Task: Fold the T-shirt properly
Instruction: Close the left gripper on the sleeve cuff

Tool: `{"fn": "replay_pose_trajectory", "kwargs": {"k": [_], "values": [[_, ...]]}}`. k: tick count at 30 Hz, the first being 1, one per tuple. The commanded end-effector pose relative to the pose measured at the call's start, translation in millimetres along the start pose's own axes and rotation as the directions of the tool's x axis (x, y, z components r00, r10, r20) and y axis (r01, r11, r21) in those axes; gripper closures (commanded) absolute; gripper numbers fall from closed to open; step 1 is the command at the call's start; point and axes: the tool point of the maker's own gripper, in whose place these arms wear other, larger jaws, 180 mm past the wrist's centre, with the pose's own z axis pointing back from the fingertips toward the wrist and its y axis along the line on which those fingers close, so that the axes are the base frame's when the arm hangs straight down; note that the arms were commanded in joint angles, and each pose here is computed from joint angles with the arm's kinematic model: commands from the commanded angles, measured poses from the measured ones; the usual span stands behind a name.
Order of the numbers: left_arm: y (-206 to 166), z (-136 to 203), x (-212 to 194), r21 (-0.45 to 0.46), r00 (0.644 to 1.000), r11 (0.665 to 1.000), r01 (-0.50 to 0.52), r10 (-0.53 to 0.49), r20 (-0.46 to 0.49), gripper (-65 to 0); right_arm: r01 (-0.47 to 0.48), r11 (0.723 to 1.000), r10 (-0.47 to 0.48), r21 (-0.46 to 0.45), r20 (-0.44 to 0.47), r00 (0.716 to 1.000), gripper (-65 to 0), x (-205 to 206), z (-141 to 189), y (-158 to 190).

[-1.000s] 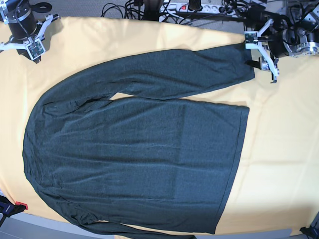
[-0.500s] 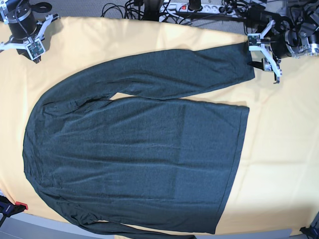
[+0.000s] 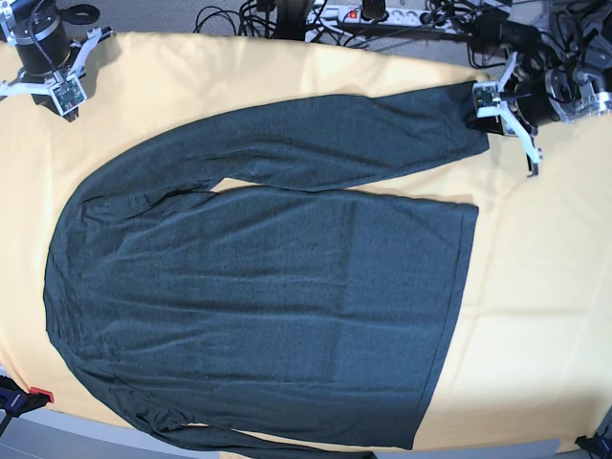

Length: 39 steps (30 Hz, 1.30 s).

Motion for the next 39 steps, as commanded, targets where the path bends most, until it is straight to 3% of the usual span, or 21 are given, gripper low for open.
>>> {"fn": "replay_pose_trajectory", "kwargs": {"k": [1, 3, 6, 8, 10, 11, 12, 16, 19, 22, 27, 33, 39], "values": [[13, 4, 5, 0.027, 1.000, 0.999, 0.020, -0.020, 0.018, 0.0, -0.012, 1.000, 0.012, -0.014, 0.022, 1.000, 0.0, 6, 2, -5], [14, 4, 5, 0.028, 1.000, 0.999, 0.022, -0.023, 0.018, 0.0, -0.012, 1.000, 0.012, -0.014, 0.022, 1.000, 0.0, 6, 2, -5], [-6, 5, 8, -0.084, 0.999, 0.996, 0.012, -0.009, 0.033, -0.4, -0.012, 1.000, 0.012, -0.014, 0.022, 1.000, 0.0, 6, 2, -5], [-24, 7, 10, -0.183, 0.999, 0.983, 0.010, -0.002, 0.045, -11.7, -0.012, 1.000, 0.012, -0.013, 0.022, 1.000, 0.0, 6, 2, -5], [-28, 8, 10, -0.202, 0.999, 0.979, 0.011, -0.002, 0.047, -27.8, -0.012, 1.000, 0.012, -0.013, 0.022, 1.000, 0.0, 6, 2, -5], [-29, 8, 10, -0.204, 0.999, 0.979, 0.010, -0.001, 0.047, -32.6, -0.012, 1.000, 0.012, -0.013, 0.022, 1.000, 0.0, 6, 2, -5], [-29, 8, 10, -0.204, 0.999, 0.979, 0.010, -0.001, 0.047, -32.9, -0.012, 1.000, 0.012, -0.013, 0.022, 1.000, 0.0, 6, 2, -5], [-25, 6, 5, -0.173, 0.999, 0.984, 0.036, -0.033, 0.024, -32.9, -0.012, 1.000, 0.012, -0.013, 0.022, 1.000, 0.0, 6, 2, -4], [-41, 1, -3, -0.212, 0.998, 0.975, 0.059, -0.060, -0.001, -32.9, -0.012, 1.000, 0.012, -0.014, 0.022, 1.000, 0.0, 6, 2, -5], [-48, -8, -10, -0.187, 0.993, 0.977, 0.104, -0.112, -0.028, -32.9, -0.012, 1.000, 0.012, -0.013, 0.022, 1.000, 0.0, 6, 2, -4], [-47, -17, -7, -0.176, 0.992, 0.977, 0.121, -0.126, -0.018, -32.1, -0.012, 1.000, 0.012, -0.013, 0.021, 1.000, 0.0, 6, 2, -5], [-19, -20, -3, -0.104, 0.993, 0.988, 0.112, -0.116, -0.025, -6.6, -0.012, 1.000, 0.012, -0.014, 0.013, 1.000, 0.0, 4, 2, -5], [-11, -18, 6, -0.097, 0.996, 0.992, 0.082, -0.084, -0.014, -4.6, -0.013, 1.000, 0.013, -0.014, 0.011, 1.000, 0.0, 4, 2, -5]]}}
